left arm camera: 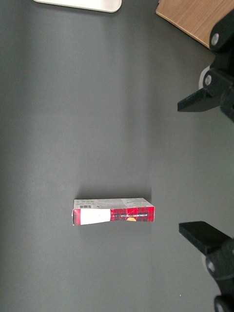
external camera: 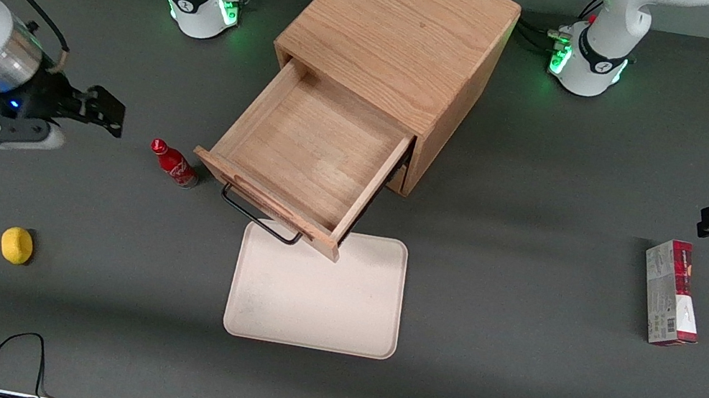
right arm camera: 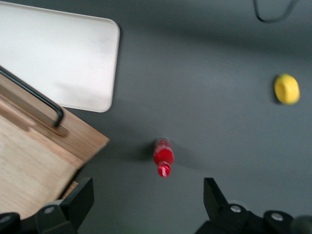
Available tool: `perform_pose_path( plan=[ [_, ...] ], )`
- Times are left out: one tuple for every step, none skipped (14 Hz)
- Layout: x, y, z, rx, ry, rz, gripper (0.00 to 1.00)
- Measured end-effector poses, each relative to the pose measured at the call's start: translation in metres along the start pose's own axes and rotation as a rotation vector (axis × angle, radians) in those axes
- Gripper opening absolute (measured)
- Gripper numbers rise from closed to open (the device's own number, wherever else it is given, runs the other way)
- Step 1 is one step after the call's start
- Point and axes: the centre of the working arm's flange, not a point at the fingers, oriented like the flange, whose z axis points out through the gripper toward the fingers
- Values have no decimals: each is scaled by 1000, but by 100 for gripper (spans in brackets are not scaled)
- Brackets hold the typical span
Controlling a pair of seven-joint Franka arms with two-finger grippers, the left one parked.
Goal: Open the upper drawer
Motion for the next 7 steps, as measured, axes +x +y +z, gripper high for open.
perform_pose_path(
  plan=[
    [-14, 10, -2, 14, 5, 43, 100],
    [-29, 19, -3, 27, 10, 76, 100],
    [-44, 25, -3, 30, 13, 95, 100],
    [-58, 29, -3, 28, 15, 107, 100],
    [-71, 31, -3, 25, 17, 113, 100],
    [-78, 33, -4, 24, 18, 118, 100],
    [-82, 36, -3, 24, 18, 124, 100]
  ],
)
